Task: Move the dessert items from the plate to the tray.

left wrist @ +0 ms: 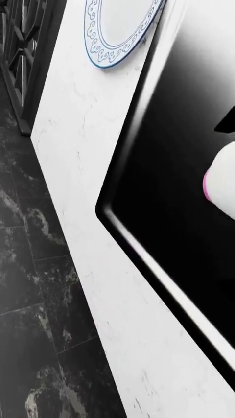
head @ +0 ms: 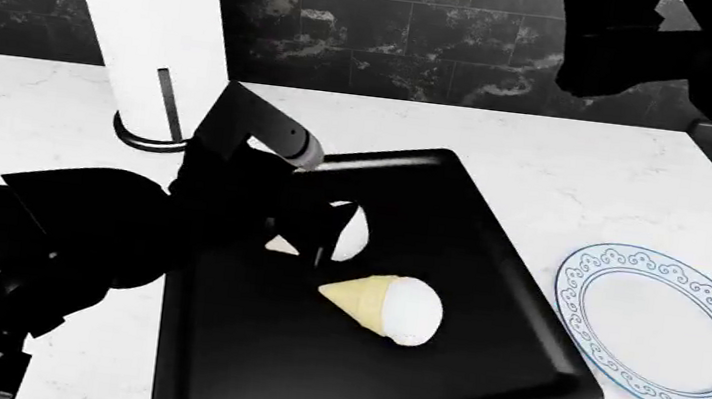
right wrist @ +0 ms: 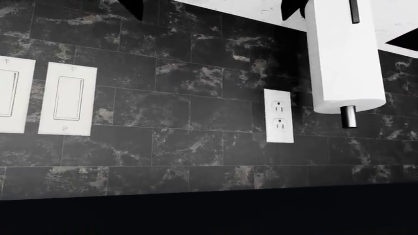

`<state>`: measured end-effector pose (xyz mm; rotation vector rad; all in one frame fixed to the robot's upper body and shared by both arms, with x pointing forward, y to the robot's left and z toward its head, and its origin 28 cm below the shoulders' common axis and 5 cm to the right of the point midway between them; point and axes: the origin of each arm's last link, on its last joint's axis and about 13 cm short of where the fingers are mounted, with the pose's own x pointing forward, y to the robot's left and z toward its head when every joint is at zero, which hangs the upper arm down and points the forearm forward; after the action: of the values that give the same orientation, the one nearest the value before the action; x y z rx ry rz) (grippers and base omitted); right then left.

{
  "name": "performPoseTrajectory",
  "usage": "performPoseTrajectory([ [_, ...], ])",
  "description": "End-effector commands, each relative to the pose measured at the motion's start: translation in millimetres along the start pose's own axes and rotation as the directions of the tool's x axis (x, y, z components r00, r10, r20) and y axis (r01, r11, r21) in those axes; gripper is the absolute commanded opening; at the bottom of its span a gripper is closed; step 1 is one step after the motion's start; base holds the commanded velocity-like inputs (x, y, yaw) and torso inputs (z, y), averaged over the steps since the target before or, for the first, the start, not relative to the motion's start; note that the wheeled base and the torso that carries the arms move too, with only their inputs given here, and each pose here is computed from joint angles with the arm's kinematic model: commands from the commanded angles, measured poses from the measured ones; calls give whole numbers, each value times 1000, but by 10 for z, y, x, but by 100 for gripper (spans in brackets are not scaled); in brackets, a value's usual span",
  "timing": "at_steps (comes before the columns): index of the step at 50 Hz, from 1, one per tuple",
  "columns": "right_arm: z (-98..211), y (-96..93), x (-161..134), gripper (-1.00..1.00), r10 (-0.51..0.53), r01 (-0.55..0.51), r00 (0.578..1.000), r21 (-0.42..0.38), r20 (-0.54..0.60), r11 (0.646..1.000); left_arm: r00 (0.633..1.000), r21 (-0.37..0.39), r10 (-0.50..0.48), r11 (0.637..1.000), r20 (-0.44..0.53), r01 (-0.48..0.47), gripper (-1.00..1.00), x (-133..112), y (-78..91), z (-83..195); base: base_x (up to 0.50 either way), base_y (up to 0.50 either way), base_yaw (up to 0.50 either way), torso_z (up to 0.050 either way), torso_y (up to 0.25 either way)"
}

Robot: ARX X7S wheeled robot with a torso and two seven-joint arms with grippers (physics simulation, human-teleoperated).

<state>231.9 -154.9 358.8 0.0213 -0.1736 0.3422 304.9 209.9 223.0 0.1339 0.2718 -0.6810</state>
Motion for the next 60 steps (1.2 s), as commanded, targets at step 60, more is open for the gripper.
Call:
performPoseTrajectory([
  [60,-341,401,-369,100,18,39,978,-264,208,964,814,175,139,943,563,-282,100,-1108,-496,926,0,0,0,0,0],
])
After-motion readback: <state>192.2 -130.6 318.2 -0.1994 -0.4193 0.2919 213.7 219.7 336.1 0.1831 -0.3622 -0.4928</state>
